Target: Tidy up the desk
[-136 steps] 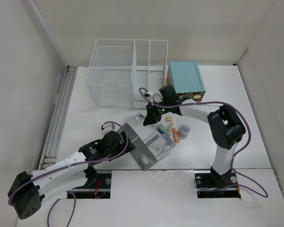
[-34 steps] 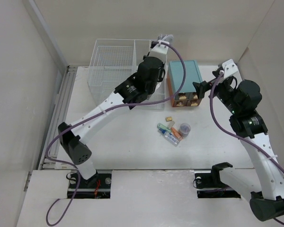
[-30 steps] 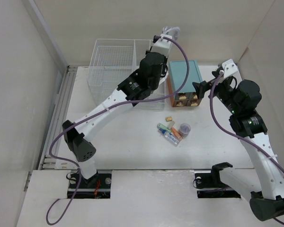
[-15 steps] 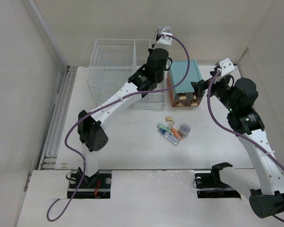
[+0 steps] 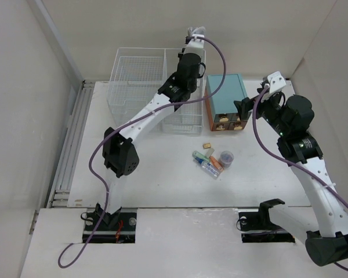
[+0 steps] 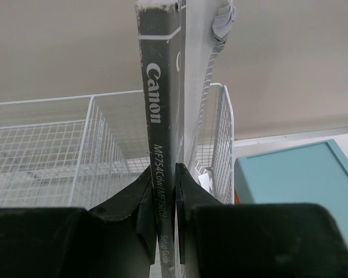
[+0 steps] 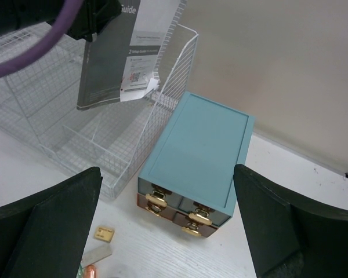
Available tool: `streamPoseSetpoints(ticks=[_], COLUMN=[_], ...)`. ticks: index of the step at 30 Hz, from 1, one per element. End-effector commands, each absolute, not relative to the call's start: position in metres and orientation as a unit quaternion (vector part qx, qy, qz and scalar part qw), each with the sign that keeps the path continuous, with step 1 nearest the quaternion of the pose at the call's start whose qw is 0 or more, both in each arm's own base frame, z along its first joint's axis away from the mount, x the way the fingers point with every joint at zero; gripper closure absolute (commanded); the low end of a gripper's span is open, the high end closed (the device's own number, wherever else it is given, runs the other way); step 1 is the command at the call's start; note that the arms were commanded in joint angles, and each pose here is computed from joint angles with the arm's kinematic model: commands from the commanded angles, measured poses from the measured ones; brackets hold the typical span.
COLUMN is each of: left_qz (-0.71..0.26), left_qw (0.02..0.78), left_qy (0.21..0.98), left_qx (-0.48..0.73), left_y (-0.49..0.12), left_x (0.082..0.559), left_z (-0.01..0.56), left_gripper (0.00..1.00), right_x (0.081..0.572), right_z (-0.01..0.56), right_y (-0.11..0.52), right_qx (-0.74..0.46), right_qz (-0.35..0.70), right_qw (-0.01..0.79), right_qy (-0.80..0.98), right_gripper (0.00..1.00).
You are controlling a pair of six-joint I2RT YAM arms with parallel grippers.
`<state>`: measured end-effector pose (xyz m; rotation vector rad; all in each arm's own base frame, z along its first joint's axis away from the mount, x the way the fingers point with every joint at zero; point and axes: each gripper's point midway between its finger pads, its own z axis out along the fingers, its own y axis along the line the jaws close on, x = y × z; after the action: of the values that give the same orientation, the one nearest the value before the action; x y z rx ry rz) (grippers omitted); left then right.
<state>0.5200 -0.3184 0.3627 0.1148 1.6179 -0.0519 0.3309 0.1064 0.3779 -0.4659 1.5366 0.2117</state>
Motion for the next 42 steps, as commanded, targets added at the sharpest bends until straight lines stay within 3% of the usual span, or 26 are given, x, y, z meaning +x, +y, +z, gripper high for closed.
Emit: streamPoseSetpoints(ticks=[1, 17, 37, 40, 42], left_qz=[-0.099, -0.120, -0.106, -0.117, -0.119], left_qw=[0.765, 0.792, 0.740, 0.743, 0.745], left_qy=[0.636, 0.596, 0.660, 0.655, 0.652], left_qx=[-0.023, -0.055, -0.073, -0.071, -0.072], left_y=[-0.313, -0.328, -0.327, -0.330, -0.327], left_x=[0.527, 0.563, 0.549, 0.535, 0.532], left_z=[0.445, 0.430, 0.295, 0.300, 0.306], left_gripper=[1.00, 1.00, 0.98, 0.52, 0.27], right_x=[0.334, 0.343, 0.344, 0.343, 0.343], right_z=[0.396, 0.382, 0.374, 0.374, 0.374], right_y=[0.104, 0.106, 0.113, 0.114, 0.116], right_qx=[-0.195, -0.195, -0.212, -0.215, -0.218], right_qz=[0.093, 0.093, 0.104, 0.107, 0.110], right_qw=[0.713, 0.704, 0.695, 0.695, 0.694], right_qy=[0.667, 0.677, 0.679, 0.678, 0.677], right_gripper=[0.00, 0.00, 0.00, 0.00, 0.00])
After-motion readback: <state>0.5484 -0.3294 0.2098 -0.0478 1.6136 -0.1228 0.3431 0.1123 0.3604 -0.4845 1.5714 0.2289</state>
